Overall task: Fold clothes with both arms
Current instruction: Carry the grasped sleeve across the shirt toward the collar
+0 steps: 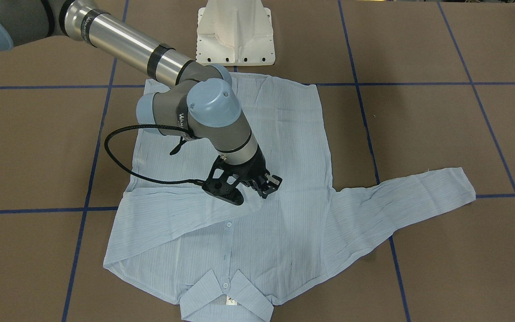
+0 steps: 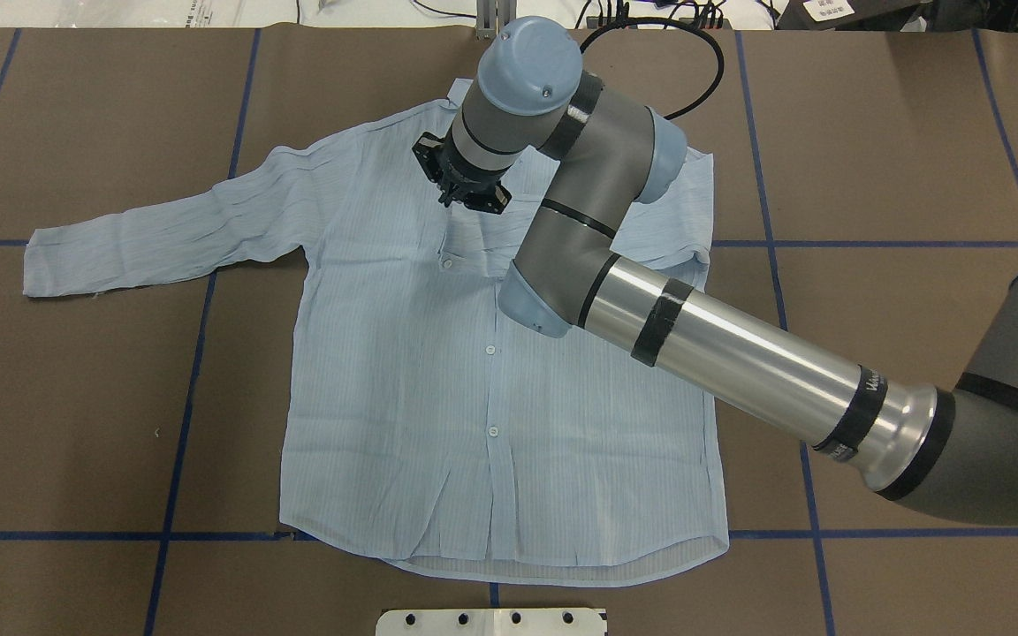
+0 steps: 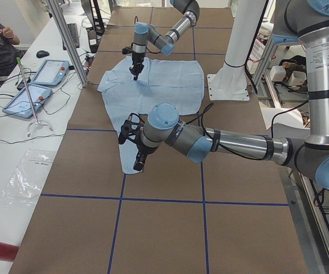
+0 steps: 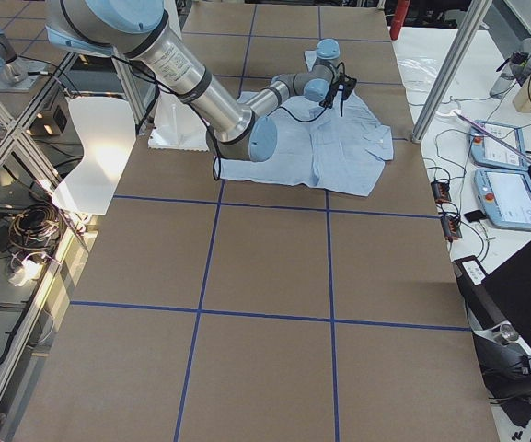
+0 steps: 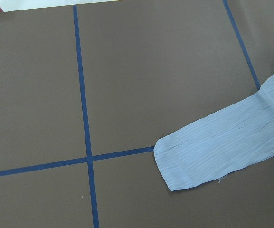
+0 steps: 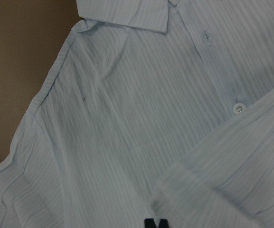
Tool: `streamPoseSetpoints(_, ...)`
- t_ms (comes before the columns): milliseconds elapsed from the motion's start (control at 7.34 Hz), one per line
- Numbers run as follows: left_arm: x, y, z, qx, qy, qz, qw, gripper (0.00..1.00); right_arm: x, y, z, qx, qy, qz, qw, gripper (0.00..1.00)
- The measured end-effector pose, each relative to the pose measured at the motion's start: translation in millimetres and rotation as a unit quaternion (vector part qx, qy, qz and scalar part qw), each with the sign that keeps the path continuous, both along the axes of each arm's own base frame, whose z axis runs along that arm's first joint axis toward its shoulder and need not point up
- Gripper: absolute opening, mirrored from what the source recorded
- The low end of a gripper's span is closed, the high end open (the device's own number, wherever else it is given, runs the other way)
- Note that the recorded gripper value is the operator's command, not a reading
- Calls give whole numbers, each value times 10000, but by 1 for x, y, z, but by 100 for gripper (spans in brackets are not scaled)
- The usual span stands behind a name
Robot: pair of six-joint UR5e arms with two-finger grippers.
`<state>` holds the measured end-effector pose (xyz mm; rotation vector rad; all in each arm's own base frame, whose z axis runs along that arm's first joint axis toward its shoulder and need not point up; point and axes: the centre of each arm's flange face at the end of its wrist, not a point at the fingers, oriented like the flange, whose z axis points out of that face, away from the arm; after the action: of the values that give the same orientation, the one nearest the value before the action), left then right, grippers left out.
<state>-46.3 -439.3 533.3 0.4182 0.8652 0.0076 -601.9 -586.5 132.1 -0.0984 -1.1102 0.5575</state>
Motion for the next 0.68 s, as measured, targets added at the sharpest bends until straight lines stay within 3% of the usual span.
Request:
streamPoseSetpoints(136,0,0,0,-2,2,-3,10000,100,-10,-1,-2,20,2,24,10000,54)
streamPoseSetpoints(272,0,0,0,-13,11,-14,10000,100,-17,-4,2,13,-10,114,9999,70)
streamPoseSetpoints(408,1,0,0,-12,17,-8,10000,100,-22,-7,6,-22,5,225,9997,76)
streamPoseSetpoints(545,5,-1,0,-10,19,42,10000,100,-32,-7,5,-45,46,330,9994,93)
streamPoseSetpoints(681,17,-3,0,-72,42,131,9999,99,-43,-8,-5,-80,75,429,9990,93)
